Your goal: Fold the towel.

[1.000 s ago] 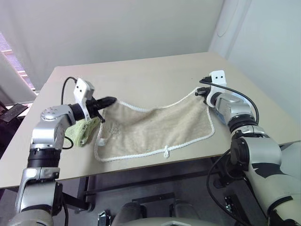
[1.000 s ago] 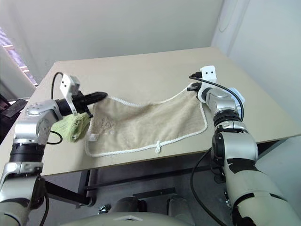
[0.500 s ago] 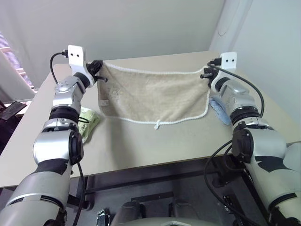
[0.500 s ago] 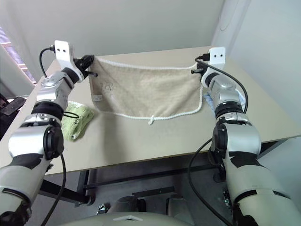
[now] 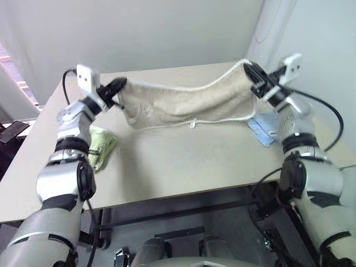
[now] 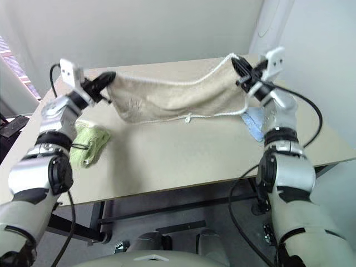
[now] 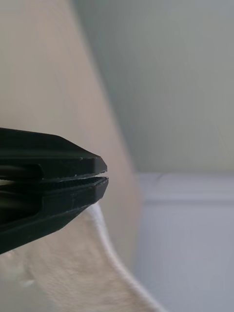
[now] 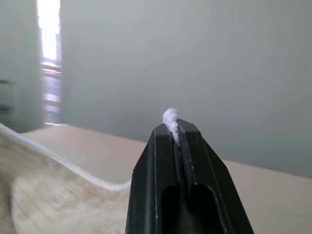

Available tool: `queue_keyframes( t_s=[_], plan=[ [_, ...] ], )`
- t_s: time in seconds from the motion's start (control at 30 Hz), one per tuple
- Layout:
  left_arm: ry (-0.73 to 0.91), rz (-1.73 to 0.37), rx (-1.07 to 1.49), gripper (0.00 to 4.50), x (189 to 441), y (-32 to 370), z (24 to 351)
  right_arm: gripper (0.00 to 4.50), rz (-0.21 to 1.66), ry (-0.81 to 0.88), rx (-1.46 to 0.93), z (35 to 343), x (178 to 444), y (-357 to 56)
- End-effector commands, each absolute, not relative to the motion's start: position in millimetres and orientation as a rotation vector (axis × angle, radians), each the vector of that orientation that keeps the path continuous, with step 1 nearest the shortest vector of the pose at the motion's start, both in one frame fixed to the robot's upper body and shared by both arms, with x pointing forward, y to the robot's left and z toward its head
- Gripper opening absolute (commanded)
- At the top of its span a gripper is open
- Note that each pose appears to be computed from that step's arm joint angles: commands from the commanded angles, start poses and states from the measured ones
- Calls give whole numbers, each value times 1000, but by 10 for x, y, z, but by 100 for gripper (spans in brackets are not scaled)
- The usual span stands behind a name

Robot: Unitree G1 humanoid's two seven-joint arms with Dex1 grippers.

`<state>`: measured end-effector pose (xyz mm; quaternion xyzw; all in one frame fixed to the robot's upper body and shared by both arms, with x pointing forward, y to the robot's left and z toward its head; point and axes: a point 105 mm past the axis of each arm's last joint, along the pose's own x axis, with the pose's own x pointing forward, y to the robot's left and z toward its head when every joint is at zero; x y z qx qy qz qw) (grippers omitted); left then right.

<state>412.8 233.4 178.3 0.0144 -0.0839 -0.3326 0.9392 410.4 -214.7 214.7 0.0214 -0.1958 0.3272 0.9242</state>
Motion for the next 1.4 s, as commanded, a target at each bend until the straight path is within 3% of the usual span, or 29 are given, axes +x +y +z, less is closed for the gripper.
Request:
queue_keyframes(
  t_s=[0.03,0.47,0.83,1.2,1.4],
  plan=[
    [-248,-723,57,2,4017,2410,2023,0,741,-451,65,2314,3937,-2126],
    [-170,-821,29,2,3452,2419,1778,0,907,-256,265,1890,3190,-2156],
    [77,-819,52,2,2826,2722,1420,0,822,-206,297,1670,2690,-2388],
    [166,-837,70,2,2620,2730,1241,0,757,-74,226,1351,2526,-2461],
    [167,-868,56,2,2659,2605,1166,0,712,203,204,1031,2679,-2453]
  ],
)
